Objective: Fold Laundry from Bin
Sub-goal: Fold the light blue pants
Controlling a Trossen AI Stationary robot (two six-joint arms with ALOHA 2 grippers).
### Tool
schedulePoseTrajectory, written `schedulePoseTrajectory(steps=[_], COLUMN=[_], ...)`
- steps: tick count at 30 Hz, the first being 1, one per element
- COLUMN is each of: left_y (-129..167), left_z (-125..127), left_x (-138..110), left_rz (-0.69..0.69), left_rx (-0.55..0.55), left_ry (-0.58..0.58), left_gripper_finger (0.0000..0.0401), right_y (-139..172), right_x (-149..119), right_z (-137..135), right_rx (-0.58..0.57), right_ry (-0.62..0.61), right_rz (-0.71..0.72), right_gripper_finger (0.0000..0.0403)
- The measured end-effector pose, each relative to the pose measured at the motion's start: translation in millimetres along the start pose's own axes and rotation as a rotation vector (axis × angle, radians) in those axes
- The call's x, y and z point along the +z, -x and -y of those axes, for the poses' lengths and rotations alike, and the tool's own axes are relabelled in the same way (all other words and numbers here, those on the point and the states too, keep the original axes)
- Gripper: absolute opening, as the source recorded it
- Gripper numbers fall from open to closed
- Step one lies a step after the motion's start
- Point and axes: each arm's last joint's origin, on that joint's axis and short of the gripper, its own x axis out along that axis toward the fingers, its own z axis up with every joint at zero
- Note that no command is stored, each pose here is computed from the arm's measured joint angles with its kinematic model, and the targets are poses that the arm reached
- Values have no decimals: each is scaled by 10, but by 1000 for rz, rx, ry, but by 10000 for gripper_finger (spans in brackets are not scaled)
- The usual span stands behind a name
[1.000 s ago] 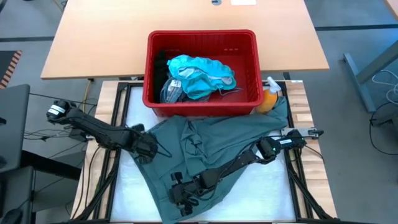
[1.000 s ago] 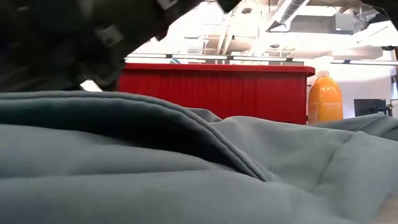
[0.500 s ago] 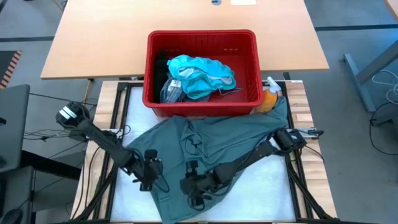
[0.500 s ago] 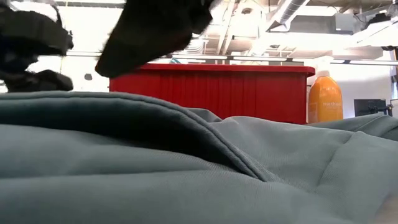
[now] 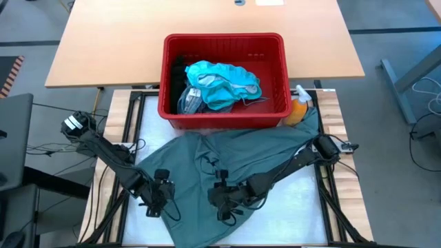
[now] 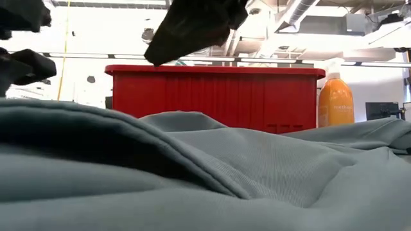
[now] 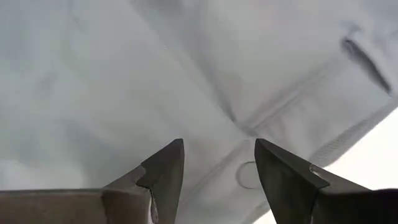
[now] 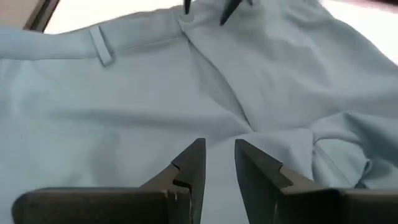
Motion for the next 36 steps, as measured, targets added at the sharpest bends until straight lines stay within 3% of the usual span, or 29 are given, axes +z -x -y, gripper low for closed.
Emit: schedulePoseTrajectory(steps=[7,13,17,21,24,28,31,36], left_y=[-179,-417,-476,-336,-112,147,103,-242], left_z=[75,214,282,331,335,309,275,282], left_x=[-99,-119,-151,-165,-119,-17,-6,-21], left_rz=[-8,-134,-206,-207,-142,117,182,175], left_rx=[55,-106,-178,-197,-159,5,74,44], left_ry=[-55,-39,-17,-9,-21,-18,-13,11], left_gripper_finger=[187,187,187,187,187,187,187,187], right_y=[2,185,330,394,357,296,296,335], right_x=[-52,-108,-214,-541,-861,-1265,-1403,-1412], right_z=[11,117,335,667,828,840,767,559], right_rx=[-24,-119,-183,-215,-152,-115,-94,82], right_ry=[6,14,-7,-151,-295,-390,-423,-441], right_rz=[-45,-153,-207,-203,-187,-248,-299,-355], right_gripper_finger=[113,113,113,113,113,113,113,113])
